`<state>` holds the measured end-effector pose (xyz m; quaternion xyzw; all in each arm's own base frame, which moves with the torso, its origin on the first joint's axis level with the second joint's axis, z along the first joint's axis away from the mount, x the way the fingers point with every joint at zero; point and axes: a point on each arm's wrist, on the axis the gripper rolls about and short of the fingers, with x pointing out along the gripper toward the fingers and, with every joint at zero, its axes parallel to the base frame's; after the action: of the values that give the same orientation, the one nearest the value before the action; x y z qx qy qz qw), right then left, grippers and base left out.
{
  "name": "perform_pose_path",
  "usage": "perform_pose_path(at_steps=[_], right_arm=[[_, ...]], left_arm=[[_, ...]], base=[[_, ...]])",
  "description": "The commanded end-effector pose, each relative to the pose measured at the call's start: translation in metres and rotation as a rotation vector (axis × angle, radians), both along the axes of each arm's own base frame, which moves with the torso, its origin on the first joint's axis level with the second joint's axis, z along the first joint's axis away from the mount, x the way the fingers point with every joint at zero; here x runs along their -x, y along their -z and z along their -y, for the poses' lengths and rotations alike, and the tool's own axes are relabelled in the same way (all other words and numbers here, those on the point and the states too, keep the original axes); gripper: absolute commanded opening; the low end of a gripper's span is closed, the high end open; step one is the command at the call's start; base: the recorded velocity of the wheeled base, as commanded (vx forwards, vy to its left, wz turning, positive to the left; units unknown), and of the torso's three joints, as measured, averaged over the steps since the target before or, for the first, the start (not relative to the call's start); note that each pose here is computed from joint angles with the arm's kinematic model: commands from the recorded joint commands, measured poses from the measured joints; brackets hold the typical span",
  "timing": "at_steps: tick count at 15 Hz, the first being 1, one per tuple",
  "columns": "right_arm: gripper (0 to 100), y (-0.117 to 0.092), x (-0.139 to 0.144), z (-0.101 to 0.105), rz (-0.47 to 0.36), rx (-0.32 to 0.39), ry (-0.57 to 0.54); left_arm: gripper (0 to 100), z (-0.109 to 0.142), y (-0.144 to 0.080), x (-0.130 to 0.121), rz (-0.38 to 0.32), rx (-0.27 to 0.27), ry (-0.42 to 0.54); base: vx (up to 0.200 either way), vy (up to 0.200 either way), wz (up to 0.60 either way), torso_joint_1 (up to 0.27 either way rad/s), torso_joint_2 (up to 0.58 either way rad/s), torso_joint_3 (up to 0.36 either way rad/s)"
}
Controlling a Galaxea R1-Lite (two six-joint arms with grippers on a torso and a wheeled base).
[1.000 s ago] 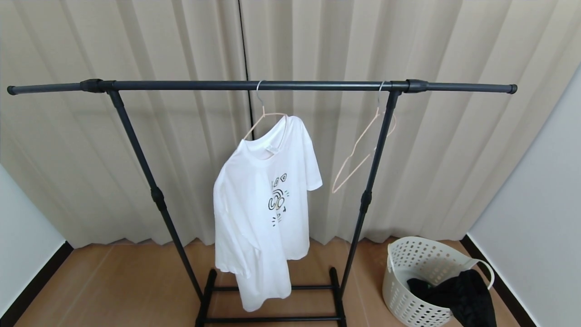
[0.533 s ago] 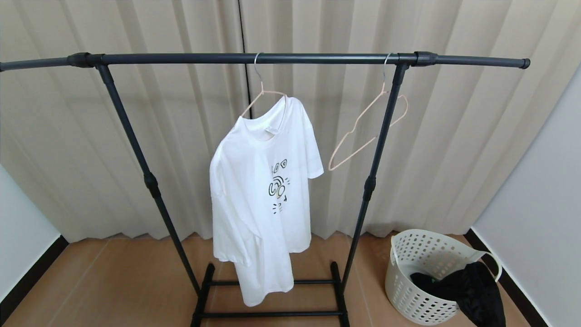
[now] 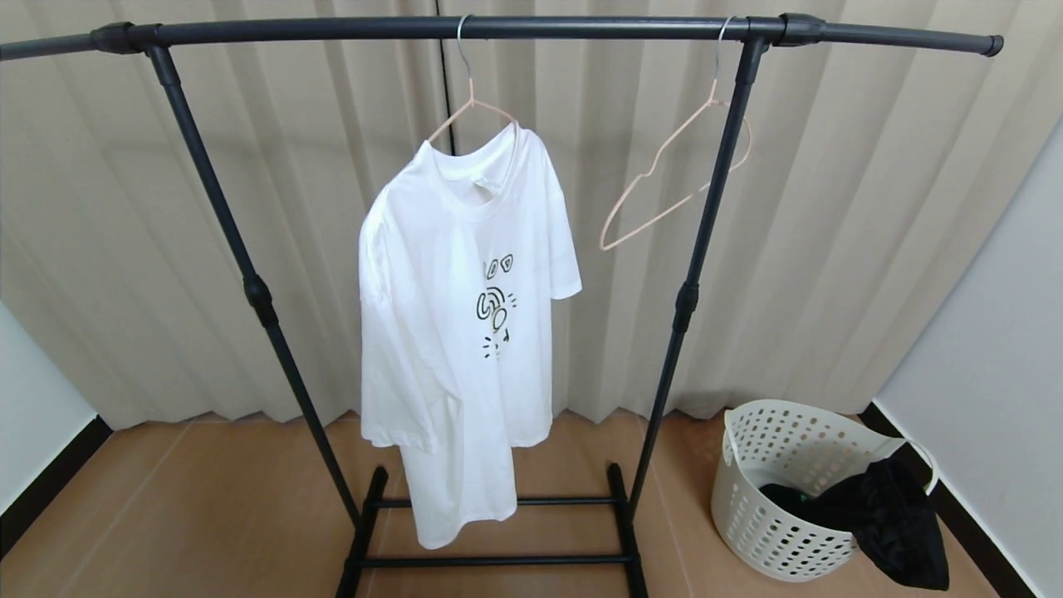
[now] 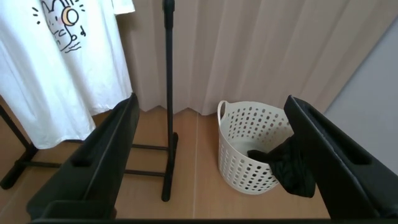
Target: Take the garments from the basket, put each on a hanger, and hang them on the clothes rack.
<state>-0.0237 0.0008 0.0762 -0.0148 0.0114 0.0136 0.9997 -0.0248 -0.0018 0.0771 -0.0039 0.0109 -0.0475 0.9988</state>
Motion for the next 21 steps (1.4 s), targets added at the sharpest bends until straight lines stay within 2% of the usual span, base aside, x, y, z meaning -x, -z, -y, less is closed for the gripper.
perform_pose_path(at_steps=[1,4,12,18,21], right_arm=[[100,0.0000,0.0000,0.0000,0.000,-0.001,-0.001],[100,0.0005,-0.0001,0.0000,-0.001,-0.001,-0.001],[100,0.0000,0.0000,0.0000,0.000,-0.001,-0.001],[100,0.0005,-0.0001,0.0000,-0.001,-0.001,-0.001],[100,0.0000,0.0000,0.0000,0.000,-0.001,-0.001]], left_arm=[[100,0.0000,0.0000,-0.0001,-0.002,0.001,0.000],[100,0.0000,0.0004,-0.0002,-0.003,0.001,-0.002],[100,0.0000,0.0000,-0.0001,-0.001,-0.001,0.000],[100,0.0000,0.0000,-0.0001,-0.002,0.001,0.000],[100,0.0000,0.0000,-0.0001,-0.002,0.001,0.000]], base=[[0.000,0.000,0.00,-0.154,0.50,0.339],[0.000,0.000,0.00,-0.116,0.39,0.272],[0.000,0.000,0.00,-0.009,0.04,0.023],[0.000,-0.200,0.00,0.003,0.00,0.003],[0.000,0.000,-0.20,-0.001,0.00,0.001]])
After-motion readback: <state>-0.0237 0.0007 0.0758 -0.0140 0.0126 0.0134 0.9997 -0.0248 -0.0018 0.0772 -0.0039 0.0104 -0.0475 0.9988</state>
